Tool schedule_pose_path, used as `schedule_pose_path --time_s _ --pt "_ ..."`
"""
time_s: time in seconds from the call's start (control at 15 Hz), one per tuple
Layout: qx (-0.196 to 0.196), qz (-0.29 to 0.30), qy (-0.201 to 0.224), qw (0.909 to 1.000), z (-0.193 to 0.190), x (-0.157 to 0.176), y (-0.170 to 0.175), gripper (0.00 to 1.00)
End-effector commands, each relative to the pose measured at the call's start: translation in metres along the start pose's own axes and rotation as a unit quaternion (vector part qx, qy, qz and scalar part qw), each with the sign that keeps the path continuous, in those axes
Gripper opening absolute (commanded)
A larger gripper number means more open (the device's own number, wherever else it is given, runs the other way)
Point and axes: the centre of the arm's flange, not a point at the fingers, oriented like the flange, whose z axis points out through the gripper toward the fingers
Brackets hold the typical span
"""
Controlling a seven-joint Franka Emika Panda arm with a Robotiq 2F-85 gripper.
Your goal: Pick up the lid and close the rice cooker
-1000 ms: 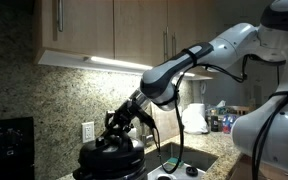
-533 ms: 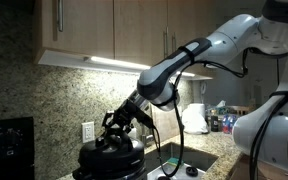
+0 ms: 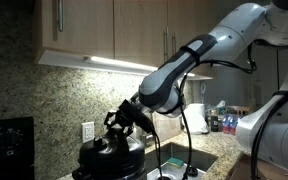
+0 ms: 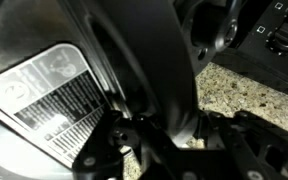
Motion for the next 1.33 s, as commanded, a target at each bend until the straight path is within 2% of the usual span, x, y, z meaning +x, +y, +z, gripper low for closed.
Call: schedule_pose_path --time_s 0.0,0.4,0.67,1.27 --pt "0.002 0.002 0.002 1.0 -0.001 -0.001 0.001 0.02" --pt "0.006 0.011 0.008 0.9999 -0.001 -0.001 0.002 0.01" --pt "0.027 0.07 0.061 0.9953 0.002 -0.022 -0.001 0.02" --pt "-0.02 0.127 0.146 0.9809 0.0 -0.059 -0.008 0.02"
